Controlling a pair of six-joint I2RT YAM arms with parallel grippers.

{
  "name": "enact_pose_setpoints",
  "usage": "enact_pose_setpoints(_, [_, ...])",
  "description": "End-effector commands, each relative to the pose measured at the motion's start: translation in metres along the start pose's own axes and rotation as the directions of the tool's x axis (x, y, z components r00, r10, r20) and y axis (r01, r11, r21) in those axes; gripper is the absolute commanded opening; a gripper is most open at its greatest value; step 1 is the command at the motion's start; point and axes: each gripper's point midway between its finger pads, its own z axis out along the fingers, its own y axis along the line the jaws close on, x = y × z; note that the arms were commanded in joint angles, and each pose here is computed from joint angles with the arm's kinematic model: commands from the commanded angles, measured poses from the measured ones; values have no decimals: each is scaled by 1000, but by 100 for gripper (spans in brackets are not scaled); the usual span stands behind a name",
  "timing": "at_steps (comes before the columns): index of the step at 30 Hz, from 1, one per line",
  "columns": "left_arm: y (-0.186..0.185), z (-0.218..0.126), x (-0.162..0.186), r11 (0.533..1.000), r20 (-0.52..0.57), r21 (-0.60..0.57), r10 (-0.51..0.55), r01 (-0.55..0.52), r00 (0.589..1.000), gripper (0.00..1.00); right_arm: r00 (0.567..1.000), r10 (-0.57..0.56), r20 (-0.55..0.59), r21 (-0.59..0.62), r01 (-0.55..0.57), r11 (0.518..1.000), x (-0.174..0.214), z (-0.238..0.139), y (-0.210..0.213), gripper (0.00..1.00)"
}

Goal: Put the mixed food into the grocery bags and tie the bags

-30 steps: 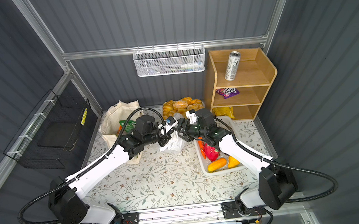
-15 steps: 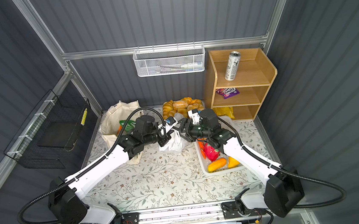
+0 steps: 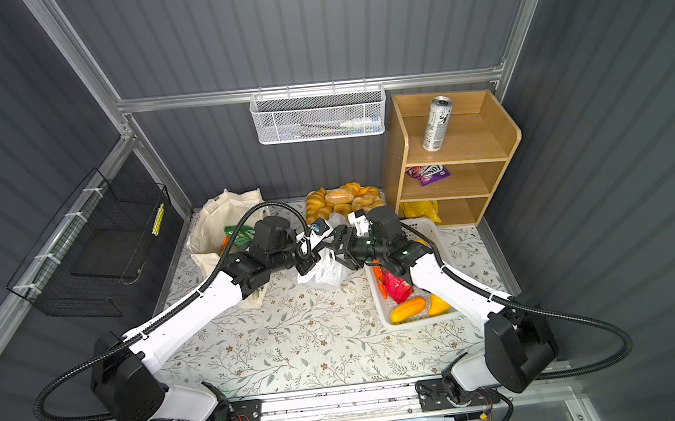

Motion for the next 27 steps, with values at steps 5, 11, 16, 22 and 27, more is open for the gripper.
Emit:
enact_pose_setpoints(5, [0,-4,-11,1000,37,-2,24,-24,999,0,995,26,100,28,-29,999,-6,-46,-17,77])
enact_pose_setpoints(11, [1,-2,-10,1000,36,-9,27,-26,999,0,996,21,91,17,-22,1000,12,-68,-7,78])
enact_pose_setpoints(16, [1,-1,-10,1000,36,-7,26,-26,999,0,996,-9,87,-14,11,1000,14,-70,16,83])
enact_pose_setpoints(22, [3,-1,-12,1000,39,-12,26,-25,999,0,998,-33,60,-35,35,999,6,-46,31,83])
enact_pose_setpoints(27, [4,-2,-16,1000,48,-18,27,-26,998,0,998,-46,43,-43,48,998,3,-28,39,83])
